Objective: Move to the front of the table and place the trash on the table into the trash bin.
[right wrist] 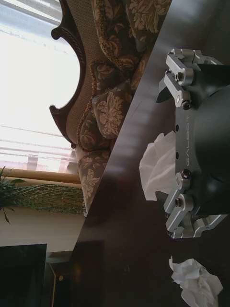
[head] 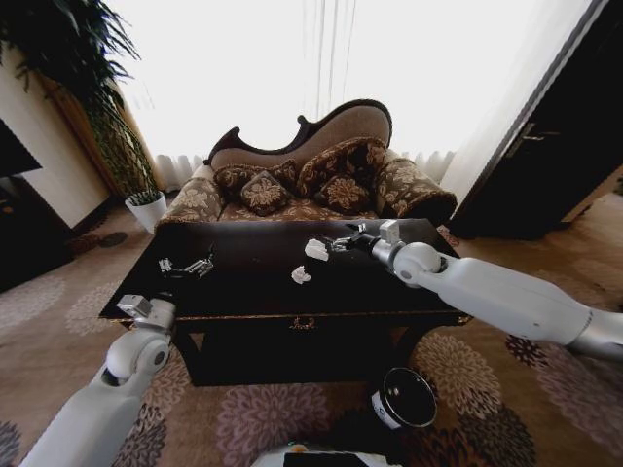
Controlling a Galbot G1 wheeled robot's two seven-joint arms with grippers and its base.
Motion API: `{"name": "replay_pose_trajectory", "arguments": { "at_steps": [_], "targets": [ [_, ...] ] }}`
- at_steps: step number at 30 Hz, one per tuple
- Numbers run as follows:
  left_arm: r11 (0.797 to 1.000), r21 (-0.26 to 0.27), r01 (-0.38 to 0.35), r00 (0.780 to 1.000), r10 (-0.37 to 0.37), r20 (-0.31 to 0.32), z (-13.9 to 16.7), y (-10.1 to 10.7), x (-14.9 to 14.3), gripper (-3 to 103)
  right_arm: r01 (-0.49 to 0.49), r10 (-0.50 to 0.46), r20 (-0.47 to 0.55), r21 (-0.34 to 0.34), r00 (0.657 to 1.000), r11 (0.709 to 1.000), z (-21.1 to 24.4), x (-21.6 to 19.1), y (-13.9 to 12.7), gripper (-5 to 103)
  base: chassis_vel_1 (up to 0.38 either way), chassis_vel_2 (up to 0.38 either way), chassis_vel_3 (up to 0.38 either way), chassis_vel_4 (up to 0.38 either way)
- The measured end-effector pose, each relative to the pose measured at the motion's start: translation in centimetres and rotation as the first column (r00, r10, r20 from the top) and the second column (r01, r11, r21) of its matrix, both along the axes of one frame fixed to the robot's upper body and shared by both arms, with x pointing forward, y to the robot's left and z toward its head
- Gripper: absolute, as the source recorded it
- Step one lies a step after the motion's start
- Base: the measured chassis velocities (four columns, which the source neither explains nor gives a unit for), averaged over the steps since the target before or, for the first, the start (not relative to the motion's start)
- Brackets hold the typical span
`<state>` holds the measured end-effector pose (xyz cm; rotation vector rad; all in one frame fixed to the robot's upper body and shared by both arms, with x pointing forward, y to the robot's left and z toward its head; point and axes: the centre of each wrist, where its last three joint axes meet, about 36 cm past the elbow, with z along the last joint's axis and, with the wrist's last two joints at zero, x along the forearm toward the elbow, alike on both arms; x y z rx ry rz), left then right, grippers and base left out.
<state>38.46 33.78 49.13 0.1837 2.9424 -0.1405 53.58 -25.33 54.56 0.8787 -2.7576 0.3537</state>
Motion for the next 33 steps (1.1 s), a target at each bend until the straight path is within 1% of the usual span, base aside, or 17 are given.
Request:
{"name": "replay_pose_trajectory", "arguments": {
  "at_steps": [7,13,20,21,22,23,24,28,29,31,33],
  "targets": [
    [1.0,0.0,0.0,1.0,0.0,0.0,0.0,0.0,0.0,100,-0.007,0.007,-0.011,-0.009,1.0,1.0,-1.4,-0.2,1.4,100,0.0,0.0,0.0,0.0],
    [1.0,0.0,0.001,1.0,-0.001,0.0,0.0,0.0,0.0,100,-0.007,0.007,0.0,-0.035,1.0,0.999,-2.4,0.9,2.9,100,0.0,0.0,0.0,0.0],
    [1.0,0.0,0.001,1.0,-0.001,0.0,0.0,0.0,0.0,100,-0.001,0.002,0.015,-0.048,1.0,0.999,-2.4,2.0,2.7,101,0.0,0.0,0.0,0.0],
    [1.0,0.0,0.001,1.0,-0.001,0.0,0.0,0.0,0.0,100,-0.005,0.006,0.015,-0.047,1.0,0.999,-2.5,2.1,2.7,96,0.0,0.0,0.0,0.0],
    [1.0,0.0,0.001,1.0,-0.001,0.0,0.0,0.0,0.0,100,-0.01,0.011,0.016,-0.046,1.0,0.999,-2.6,2.1,2.6,96,0.0,0.0,0.0,0.0],
    [1.0,0.0,0.001,1.0,-0.001,0.0,0.0,0.0,0.0,100,-0.013,0.014,0.017,-0.045,1.0,0.999,-2.8,2.0,2.6,91,0.0,0.0,0.0,0.0],
    [1.0,0.0,0.001,1.0,-0.001,0.0,0.0,0.0,0.0,100,-0.013,0.014,0.017,-0.045,1.0,0.999,-2.8,2.0,2.6,91,0.0,0.0,0.0,0.0],
    [1.0,0.0,0.001,1.0,-0.001,0.0,0.0,0.0,0.0,100,-0.023,0.023,0.007,-0.043,1.0,0.999,-3.8,1.5,2.7,70,0.0,0.0,0.0,0.0],
    [1.0,0.0,0.001,1.0,-0.001,0.0,0.0,0.0,0.0,100,-0.023,0.023,0.007,-0.043,1.0,0.999,-3.8,1.5,2.7,70,0.0,0.0,0.0,0.0],
    [1.0,0.0,0.001,1.0,-0.001,0.0,0.0,0.0,0.0,100,-0.028,0.028,0.005,-0.041,1.0,0.999,-4.0,1.4,2.9,58,0.0,0.0,0.0,0.0],
    [1.0,0.0,0.001,1.0,-0.001,0.0,0.0,0.0,0.0,100,-0.029,0.03,0.005,-0.04,1.0,0.999,-4.0,1.4,3.0,58,0.0,0.0,0.0,0.0]
  ]
}}
